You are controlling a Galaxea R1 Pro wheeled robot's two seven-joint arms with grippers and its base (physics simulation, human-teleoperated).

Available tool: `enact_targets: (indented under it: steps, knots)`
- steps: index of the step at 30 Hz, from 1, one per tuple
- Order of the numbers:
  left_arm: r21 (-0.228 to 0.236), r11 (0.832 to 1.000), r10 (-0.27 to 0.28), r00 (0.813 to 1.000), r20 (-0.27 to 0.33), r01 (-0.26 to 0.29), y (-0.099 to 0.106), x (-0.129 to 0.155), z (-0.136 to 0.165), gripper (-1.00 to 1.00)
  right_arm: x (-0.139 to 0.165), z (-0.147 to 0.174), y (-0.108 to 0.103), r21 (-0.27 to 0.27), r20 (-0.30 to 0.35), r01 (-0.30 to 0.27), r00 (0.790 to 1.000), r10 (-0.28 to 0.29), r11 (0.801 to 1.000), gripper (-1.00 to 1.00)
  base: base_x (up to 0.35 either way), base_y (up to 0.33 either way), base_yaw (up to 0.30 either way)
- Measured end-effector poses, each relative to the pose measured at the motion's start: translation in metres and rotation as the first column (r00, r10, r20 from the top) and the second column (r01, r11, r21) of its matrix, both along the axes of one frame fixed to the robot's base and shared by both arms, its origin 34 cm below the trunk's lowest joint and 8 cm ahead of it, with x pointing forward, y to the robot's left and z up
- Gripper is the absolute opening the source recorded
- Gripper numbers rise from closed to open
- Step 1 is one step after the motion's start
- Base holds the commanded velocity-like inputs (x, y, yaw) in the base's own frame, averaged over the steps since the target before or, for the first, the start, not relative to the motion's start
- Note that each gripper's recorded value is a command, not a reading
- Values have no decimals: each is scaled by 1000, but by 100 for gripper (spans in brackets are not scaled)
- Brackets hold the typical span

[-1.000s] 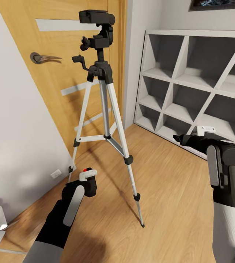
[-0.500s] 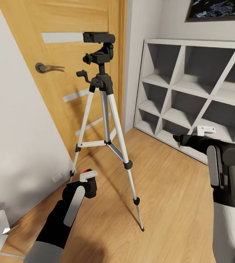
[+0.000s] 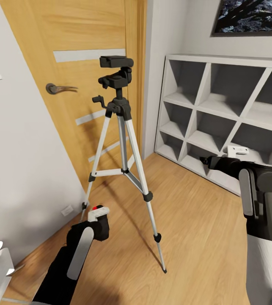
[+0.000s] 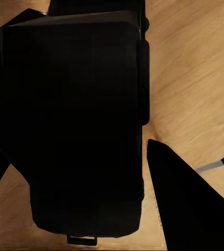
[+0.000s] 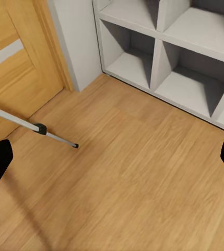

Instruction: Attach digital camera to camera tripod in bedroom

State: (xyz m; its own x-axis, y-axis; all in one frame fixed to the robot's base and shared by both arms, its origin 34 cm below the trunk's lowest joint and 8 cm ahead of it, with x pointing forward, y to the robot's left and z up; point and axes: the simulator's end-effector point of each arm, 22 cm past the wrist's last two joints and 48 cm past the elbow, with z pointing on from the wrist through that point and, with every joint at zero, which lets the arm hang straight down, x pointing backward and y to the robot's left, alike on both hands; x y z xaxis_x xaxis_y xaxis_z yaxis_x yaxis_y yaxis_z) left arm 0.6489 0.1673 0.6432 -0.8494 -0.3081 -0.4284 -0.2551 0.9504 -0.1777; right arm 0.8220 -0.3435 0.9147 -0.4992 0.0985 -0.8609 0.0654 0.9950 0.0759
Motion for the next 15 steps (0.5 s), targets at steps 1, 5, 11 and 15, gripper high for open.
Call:
enact_targets:
  steps: [1,5,11,15]
  knots:
    - [-24,1000,18,999,-38,-19,1,-25,-11,-100,0,3,1,-2,1,-4,1000,4,1000,100,0,0,0]
    - [-30,998,51,997,-66,-53,5,-52,-19,-100,0,14,2,-4,7,-7,1000,7,1000,100,0,0,0]
    - [-20,996,86,989,-116,-89,10,-82,-36,-100,-1,34,29,55,32,-114,993,113,992,100,0,0,0]
    - [-19,995,90,988,-125,-93,10,-87,-33,-100,-2,47,40,78,47,-162,986,159,984,100,0,0,0]
